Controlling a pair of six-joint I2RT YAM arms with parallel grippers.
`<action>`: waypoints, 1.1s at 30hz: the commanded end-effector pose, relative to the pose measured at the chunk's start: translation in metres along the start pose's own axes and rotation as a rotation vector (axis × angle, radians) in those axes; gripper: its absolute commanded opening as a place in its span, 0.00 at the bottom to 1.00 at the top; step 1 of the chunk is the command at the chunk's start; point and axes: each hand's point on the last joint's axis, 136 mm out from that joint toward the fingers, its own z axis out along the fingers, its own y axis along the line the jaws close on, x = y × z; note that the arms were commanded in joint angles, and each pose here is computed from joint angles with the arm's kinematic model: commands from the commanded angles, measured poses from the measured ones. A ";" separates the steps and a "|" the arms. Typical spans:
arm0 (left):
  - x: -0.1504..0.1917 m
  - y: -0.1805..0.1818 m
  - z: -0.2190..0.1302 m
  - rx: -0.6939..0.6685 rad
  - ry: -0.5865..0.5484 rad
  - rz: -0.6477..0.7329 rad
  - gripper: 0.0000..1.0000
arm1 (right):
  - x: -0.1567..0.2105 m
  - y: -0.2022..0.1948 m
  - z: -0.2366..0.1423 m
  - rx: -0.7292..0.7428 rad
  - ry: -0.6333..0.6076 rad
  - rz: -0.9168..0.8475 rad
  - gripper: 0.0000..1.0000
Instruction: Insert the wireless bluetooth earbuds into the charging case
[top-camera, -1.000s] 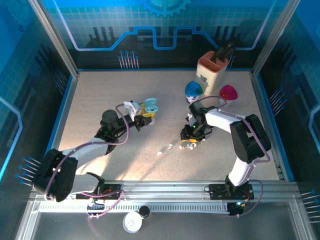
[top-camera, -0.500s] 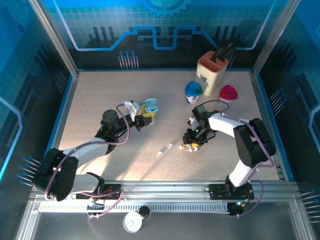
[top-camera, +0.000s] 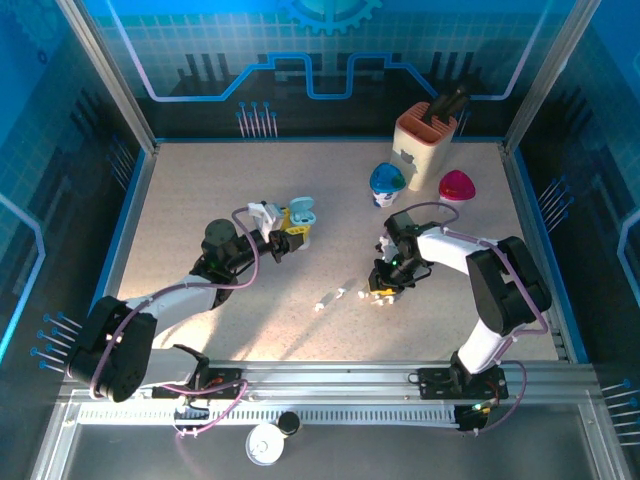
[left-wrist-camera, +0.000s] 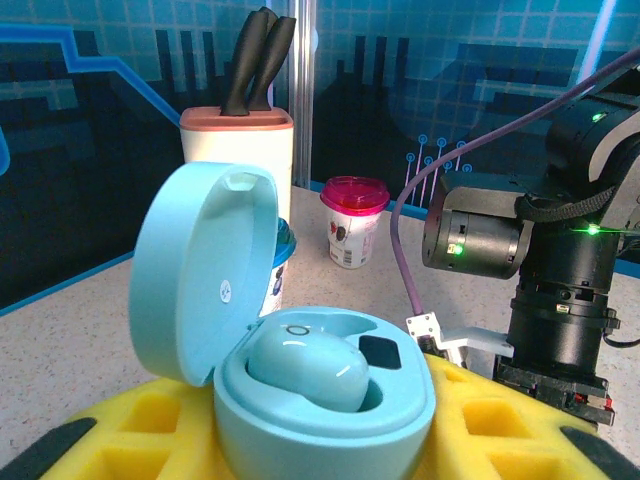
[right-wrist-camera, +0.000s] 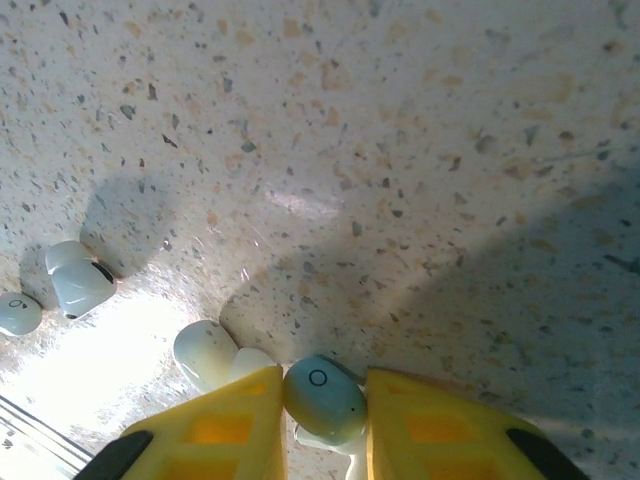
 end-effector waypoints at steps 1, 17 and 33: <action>-0.007 -0.001 -0.001 0.017 -0.024 0.016 0.37 | 0.004 -0.004 0.000 0.005 0.004 0.023 0.21; -0.003 -0.007 0.010 0.055 -0.010 0.001 0.37 | -0.042 0.055 -0.084 -0.129 -0.390 -0.171 0.22; -0.004 -0.020 0.029 0.100 -0.011 -0.011 0.37 | -0.060 0.199 -0.212 -0.323 -0.813 -0.556 0.21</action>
